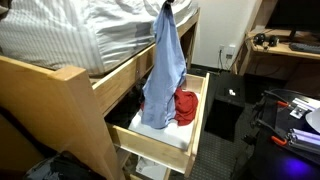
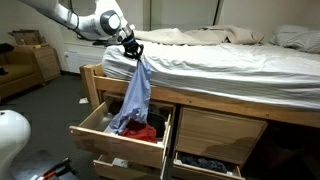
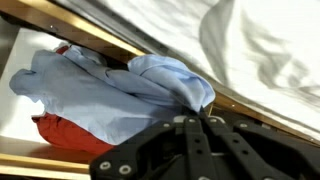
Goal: Open the left top drawer then put the blue shirt in and out of the drawer then close the top left drawer
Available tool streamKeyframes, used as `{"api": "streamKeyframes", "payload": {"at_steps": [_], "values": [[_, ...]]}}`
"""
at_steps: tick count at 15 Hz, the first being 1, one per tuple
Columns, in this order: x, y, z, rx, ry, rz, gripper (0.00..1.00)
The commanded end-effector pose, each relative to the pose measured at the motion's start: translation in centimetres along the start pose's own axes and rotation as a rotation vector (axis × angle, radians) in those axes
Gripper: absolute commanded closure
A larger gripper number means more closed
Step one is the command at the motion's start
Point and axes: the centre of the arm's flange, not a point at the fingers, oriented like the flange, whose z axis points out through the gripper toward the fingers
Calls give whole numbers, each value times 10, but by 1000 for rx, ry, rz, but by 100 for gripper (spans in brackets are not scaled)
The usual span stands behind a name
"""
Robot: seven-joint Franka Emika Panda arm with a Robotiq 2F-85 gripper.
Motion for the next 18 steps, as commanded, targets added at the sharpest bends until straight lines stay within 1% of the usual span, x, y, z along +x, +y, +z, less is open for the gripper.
{"api": "streamKeyframes", "payload": {"at_steps": [1, 5, 8, 11, 12, 13, 14, 15, 16, 18], "values": [[-15, -4, -93, 98, -65, 21, 100], [-44, -21, -183, 262, -220, 25, 100], [-62, -21, -260, 394, -295, 55, 100], [-66, -5, -349, 531, -384, 77, 100], [-59, 4, -372, 585, -404, 80, 100], [-60, 4, -388, 620, -416, 72, 100], [-55, 2, -398, 544, -425, 46, 100], [-55, -5, -398, 416, -436, 53, 100], [-49, -10, -392, 384, -454, 56, 100], [-34, -37, -370, 290, -497, 68, 100]]}}
